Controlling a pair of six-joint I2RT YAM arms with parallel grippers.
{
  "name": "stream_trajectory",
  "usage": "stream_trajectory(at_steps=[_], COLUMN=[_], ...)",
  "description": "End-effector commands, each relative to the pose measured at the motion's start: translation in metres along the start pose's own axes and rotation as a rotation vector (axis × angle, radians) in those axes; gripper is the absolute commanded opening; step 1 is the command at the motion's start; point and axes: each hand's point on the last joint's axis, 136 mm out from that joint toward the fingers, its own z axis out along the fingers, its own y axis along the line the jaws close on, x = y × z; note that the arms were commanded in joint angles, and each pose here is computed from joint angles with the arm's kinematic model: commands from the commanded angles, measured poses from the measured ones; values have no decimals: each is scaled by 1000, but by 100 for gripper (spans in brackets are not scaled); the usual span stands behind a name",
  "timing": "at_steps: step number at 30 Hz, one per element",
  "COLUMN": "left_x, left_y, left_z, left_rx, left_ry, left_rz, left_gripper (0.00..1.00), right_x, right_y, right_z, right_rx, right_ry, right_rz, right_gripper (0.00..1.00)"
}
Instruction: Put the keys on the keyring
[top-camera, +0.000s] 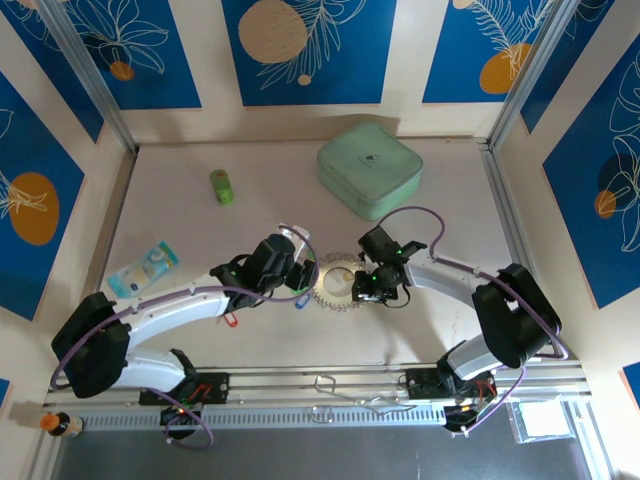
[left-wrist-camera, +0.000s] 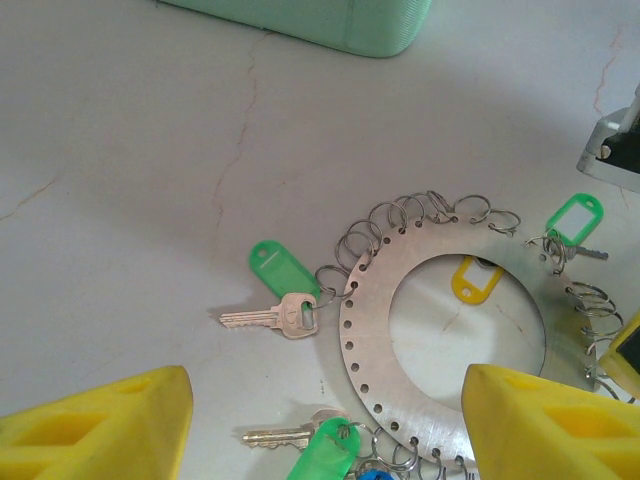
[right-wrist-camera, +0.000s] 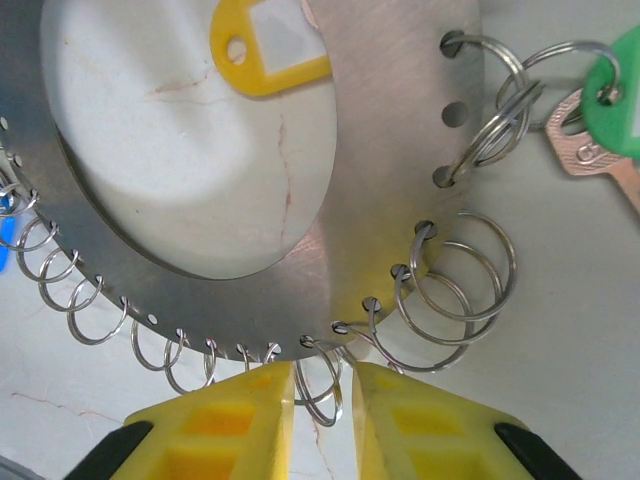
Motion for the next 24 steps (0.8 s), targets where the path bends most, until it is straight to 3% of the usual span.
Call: stream_trajectory(at_steps=[1, 9, 24], left_x=[-6, -7, -8], left_y=[2, 1, 1], left_z=[-3, -3, -3], left_rx=[-6, -3, -3], left_ry=[-29, -30, -31], left_rz=[10, 10, 10], left_gripper=[71, 72, 72], right_x=[8, 12, 11], right_y=[1, -1, 0], right_z=[-2, 2, 7], right_rx=[-21, -24, -31], right_ry=[22, 38, 47], right_rz=[24, 37, 35], right_gripper=[23, 24, 17])
